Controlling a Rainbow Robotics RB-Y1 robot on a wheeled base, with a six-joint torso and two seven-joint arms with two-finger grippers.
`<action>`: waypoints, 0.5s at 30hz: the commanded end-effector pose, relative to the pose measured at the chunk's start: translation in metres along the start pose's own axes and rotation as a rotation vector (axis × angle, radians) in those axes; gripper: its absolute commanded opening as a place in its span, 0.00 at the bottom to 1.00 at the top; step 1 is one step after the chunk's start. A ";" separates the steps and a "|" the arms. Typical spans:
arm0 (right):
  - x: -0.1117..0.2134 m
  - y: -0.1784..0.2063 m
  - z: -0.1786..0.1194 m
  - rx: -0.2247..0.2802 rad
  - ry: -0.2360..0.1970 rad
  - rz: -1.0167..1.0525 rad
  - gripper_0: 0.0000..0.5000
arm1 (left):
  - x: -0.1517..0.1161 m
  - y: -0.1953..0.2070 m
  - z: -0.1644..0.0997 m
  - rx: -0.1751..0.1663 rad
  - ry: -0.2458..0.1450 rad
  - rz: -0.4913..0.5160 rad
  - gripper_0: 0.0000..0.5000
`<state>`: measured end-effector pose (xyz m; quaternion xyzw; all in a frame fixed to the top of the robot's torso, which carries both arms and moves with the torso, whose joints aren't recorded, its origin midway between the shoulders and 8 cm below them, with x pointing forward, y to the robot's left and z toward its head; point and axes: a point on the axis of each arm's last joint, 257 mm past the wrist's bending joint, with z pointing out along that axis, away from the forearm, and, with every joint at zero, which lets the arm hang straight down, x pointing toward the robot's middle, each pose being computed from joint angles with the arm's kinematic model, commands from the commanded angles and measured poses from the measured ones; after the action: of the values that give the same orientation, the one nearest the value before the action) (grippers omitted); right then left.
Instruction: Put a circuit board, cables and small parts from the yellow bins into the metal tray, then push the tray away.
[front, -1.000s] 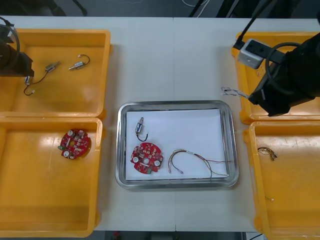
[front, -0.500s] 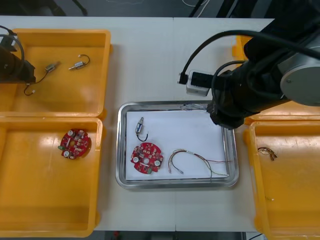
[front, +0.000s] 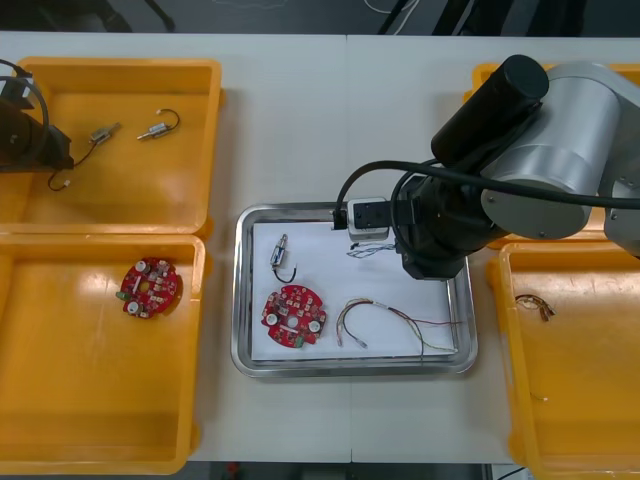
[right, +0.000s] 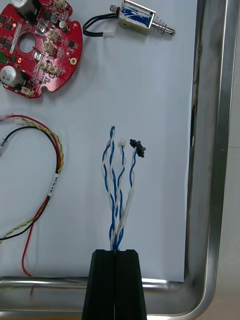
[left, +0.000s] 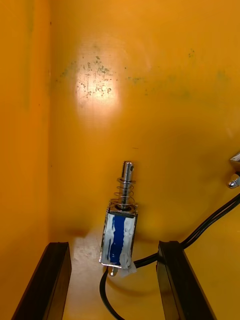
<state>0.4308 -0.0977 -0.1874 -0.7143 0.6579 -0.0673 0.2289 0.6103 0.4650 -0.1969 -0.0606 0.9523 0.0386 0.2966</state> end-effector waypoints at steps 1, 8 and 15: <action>-0.027 -0.001 0.011 0.046 -0.025 -0.107 0.00 | -0.038 0.007 -0.024 -0.012 -0.074 0.057 1.00; -0.017 0.005 0.039 0.084 0.014 -0.156 0.00 | -0.038 0.004 -0.024 -0.005 -0.074 0.053 1.00; -0.004 0.009 0.060 0.054 0.023 -0.132 0.00 | -0.033 0.001 -0.020 0.006 -0.070 0.052 0.37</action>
<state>0.4400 -0.0877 -0.2492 -0.7357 0.6304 -0.1012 0.2260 0.6122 0.4613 -0.1964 -0.0619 0.9513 0.0301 0.3003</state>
